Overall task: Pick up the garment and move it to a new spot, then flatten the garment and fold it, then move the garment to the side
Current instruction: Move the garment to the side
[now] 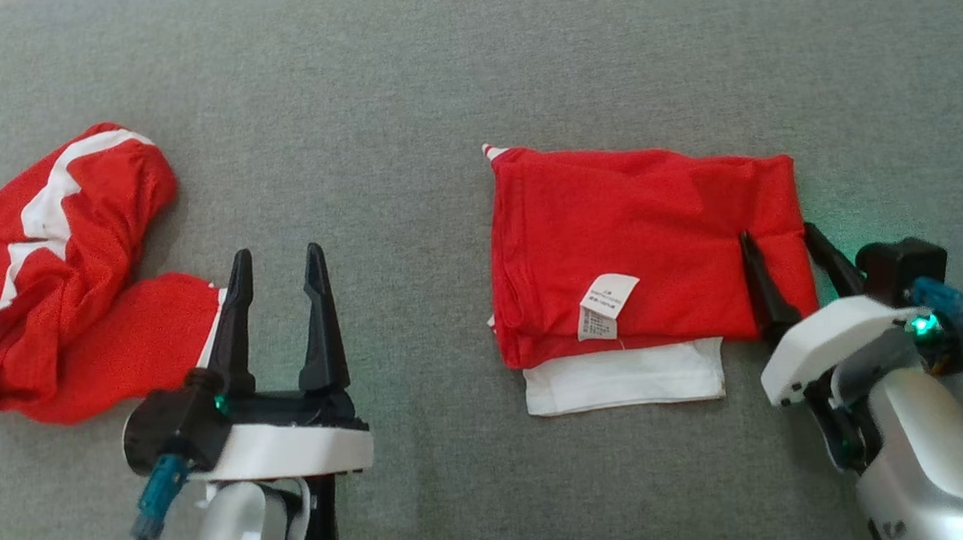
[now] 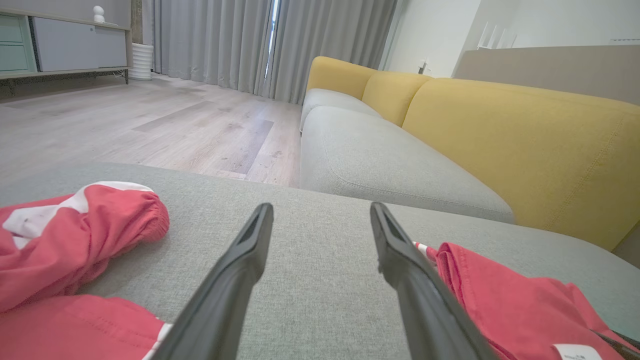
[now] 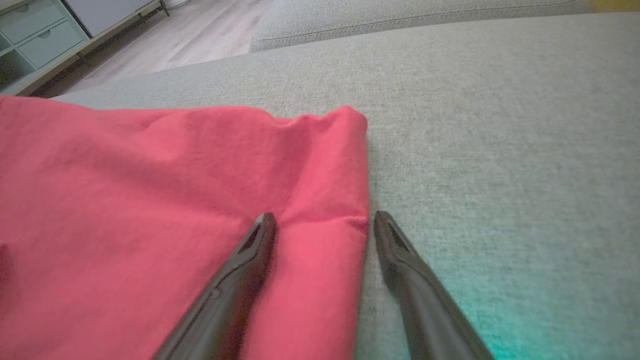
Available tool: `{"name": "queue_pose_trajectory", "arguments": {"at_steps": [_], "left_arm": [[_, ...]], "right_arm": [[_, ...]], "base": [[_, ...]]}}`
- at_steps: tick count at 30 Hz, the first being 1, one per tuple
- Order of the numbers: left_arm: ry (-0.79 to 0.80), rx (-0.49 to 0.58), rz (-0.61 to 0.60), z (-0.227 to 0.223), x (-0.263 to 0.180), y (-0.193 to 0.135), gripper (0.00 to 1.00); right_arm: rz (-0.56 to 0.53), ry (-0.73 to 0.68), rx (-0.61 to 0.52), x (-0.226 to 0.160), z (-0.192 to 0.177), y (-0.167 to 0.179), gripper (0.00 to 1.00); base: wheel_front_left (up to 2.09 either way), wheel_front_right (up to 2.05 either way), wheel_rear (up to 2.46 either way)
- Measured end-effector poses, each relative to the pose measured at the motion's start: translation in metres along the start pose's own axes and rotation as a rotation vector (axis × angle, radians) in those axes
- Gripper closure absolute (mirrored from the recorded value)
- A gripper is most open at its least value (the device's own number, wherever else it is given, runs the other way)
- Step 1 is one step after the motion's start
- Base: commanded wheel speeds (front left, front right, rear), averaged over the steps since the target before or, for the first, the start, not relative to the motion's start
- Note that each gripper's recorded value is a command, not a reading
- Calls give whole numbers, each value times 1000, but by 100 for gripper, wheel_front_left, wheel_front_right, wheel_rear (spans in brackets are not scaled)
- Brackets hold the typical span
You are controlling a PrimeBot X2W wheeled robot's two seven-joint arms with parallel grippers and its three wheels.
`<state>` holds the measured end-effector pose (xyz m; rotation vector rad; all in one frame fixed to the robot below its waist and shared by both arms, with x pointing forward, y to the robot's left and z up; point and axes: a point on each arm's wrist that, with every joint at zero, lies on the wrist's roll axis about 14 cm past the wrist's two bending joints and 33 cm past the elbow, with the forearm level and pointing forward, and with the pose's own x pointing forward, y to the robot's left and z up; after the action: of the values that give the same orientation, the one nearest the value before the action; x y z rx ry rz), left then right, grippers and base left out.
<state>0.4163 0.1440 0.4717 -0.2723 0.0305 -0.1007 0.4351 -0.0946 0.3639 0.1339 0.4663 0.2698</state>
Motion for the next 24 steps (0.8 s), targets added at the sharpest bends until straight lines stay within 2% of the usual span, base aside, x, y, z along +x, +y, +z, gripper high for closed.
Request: {"name": "queue_pose_trajectory", "arguments": {"at_steps": [6,7,8,9,13,19,24], "left_arm": [[11,37,-20,-4,0,-5,0],[10,36,-23,-3,1,-6,0],[8,36,-26,-3,1,-7,0],[8,35,-30,-3,2,-8,0],[9,104,-87,-4,5,-23,0],[-2,117,-169,-4,13,-48,0],[-32,79,-293,2,26,-88,0]], "right_arm": [[14,1,-1,8,1,2,0],[15,0,-4,8,1,2,9],[16,-1,-7,8,2,2,59],[18,-6,-12,8,3,3,100],[22,-28,-97,5,10,3,100],[1,-51,-234,-7,18,-7,100],[-73,-112,-388,-20,55,-51,100]], "base": [[0,0,0],[0,0,0],[0,0,0],[0,0,0],[0,0,0],[0,0,0],[0,0,0]]}}
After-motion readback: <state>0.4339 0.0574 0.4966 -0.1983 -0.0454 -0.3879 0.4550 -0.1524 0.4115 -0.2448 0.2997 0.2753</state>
